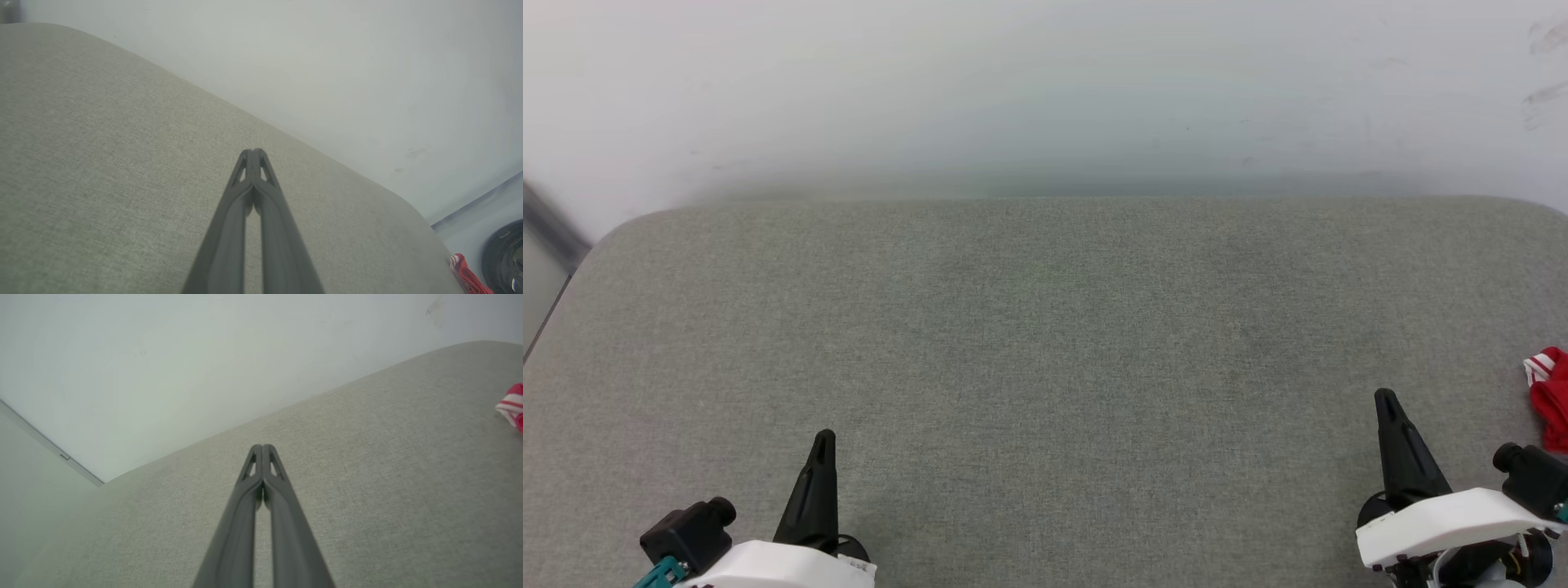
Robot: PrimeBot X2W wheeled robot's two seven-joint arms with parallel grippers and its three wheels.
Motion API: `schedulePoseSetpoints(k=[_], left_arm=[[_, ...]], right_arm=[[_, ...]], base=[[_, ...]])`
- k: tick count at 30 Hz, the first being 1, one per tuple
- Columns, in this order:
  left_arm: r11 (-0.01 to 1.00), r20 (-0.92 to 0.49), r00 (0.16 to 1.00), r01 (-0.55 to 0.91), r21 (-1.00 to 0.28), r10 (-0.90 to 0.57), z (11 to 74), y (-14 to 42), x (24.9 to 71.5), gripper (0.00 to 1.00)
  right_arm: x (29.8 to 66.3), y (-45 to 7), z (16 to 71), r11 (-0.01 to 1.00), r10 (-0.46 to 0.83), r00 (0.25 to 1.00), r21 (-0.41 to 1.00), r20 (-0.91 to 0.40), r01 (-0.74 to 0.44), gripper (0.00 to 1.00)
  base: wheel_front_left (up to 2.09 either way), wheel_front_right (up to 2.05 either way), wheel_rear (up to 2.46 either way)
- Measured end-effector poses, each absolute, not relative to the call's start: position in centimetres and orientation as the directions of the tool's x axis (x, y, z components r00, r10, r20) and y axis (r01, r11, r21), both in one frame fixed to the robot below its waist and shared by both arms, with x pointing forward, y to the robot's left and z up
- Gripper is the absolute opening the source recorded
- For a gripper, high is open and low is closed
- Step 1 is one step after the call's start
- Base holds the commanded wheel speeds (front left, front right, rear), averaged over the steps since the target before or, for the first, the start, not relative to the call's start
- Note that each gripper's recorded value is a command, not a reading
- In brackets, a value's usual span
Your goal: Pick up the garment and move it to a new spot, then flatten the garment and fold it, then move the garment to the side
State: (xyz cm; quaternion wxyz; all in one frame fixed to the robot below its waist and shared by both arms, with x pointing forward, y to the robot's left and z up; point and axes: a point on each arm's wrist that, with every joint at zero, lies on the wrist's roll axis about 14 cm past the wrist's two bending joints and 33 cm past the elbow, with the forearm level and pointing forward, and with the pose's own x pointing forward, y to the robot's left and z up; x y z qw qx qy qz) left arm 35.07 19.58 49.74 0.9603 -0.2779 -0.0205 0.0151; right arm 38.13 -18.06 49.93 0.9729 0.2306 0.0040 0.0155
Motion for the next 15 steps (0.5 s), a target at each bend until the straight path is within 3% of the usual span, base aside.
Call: schedulePoseSetpoints(k=[15], left_arm=[[0.715, 0.004, 0.999, -0.035, -0.698, 0.053, 49.61, 20.06, 35.84, 0.0]], right_arm=[[38.24, -18.66, 49.6, 0.768, 0.01, 1.0, 0.641, -0.027, 0.01, 0.0]], base=[[0.0, 0.0, 0.0]])
